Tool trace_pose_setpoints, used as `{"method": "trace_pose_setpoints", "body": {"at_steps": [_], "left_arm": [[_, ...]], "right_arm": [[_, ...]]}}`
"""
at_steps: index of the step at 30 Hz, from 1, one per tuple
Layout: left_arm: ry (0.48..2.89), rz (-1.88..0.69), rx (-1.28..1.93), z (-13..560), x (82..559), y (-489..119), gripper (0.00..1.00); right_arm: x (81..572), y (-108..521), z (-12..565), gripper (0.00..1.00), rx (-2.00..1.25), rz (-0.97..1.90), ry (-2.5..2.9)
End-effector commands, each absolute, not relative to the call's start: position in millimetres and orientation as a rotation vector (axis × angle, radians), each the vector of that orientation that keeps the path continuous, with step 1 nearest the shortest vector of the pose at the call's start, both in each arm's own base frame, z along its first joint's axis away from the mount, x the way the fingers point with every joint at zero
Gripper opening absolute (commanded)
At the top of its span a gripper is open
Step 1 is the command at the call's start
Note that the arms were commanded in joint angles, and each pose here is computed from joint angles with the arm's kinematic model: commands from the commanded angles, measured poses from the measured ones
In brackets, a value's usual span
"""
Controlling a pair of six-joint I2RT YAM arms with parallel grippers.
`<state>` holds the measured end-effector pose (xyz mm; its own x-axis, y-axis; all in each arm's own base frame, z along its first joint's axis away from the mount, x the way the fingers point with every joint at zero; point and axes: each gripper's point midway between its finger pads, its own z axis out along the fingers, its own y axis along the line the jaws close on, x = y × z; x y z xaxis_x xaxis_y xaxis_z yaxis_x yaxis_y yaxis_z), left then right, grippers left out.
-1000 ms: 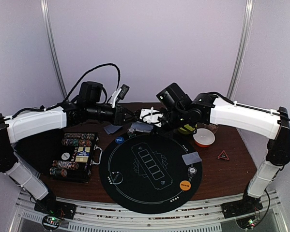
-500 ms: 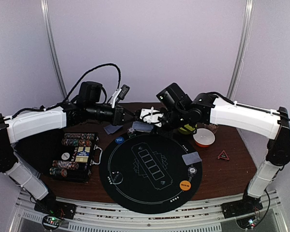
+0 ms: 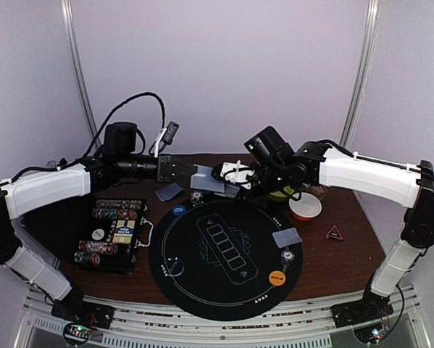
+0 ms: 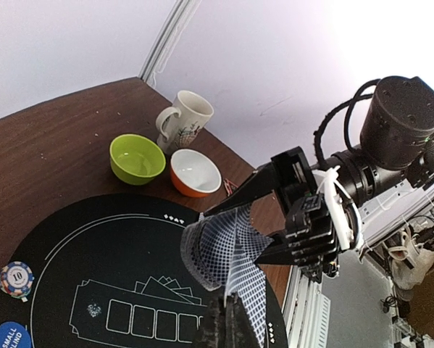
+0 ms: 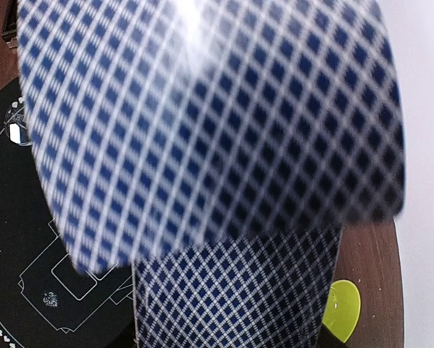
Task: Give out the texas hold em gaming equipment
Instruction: Pick up the poker card from the face-down deck piles, then flop the poker card into the community card area.
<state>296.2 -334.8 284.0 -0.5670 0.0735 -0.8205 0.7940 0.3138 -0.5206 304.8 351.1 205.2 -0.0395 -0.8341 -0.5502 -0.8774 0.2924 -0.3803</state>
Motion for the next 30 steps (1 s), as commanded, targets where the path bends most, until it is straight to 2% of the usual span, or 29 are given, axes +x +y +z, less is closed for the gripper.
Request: {"method": "trace_pose_setpoints", "body": {"at_steps": [1, 5, 12, 16, 20, 23, 25, 30], "left_arm": [[1.776, -1.311, 0.707, 315, 306, -312, 0.00], [1.817, -1.192, 0.618, 314, 327, -281, 0.00], [1.958, -0.765, 0.600, 278, 365, -248, 0.00], [1.934, -0.524, 0.677, 263, 372, -240, 0.00], [1.731, -0.398, 0.863, 267, 359, -249, 0.00], [1.427, -0.373, 1.007, 277, 330, -268, 0.00], [1.282, -0.319, 1.111, 261, 310, -277, 0.00], [1.189, -0.152, 1.340, 210, 309, -306, 0.00]], "right_arm": [[306, 341, 229, 0.49, -1.457, 0.111, 1.841], [307, 333, 230, 0.50, -1.436, 0.109, 1.857], [302, 324, 235, 0.50, -1.414, 0.110, 1.866], [301, 319, 242, 0.50, -1.400, 0.107, 1.864], [297, 314, 248, 0.50, -1.401, 0.108, 1.865], [296, 308, 252, 0.50, -1.386, 0.104, 1.871], [295, 305, 255, 0.50, -1.372, 0.105, 1.870], [293, 302, 267, 0.50, -1.352, 0.116, 1.852]]}}
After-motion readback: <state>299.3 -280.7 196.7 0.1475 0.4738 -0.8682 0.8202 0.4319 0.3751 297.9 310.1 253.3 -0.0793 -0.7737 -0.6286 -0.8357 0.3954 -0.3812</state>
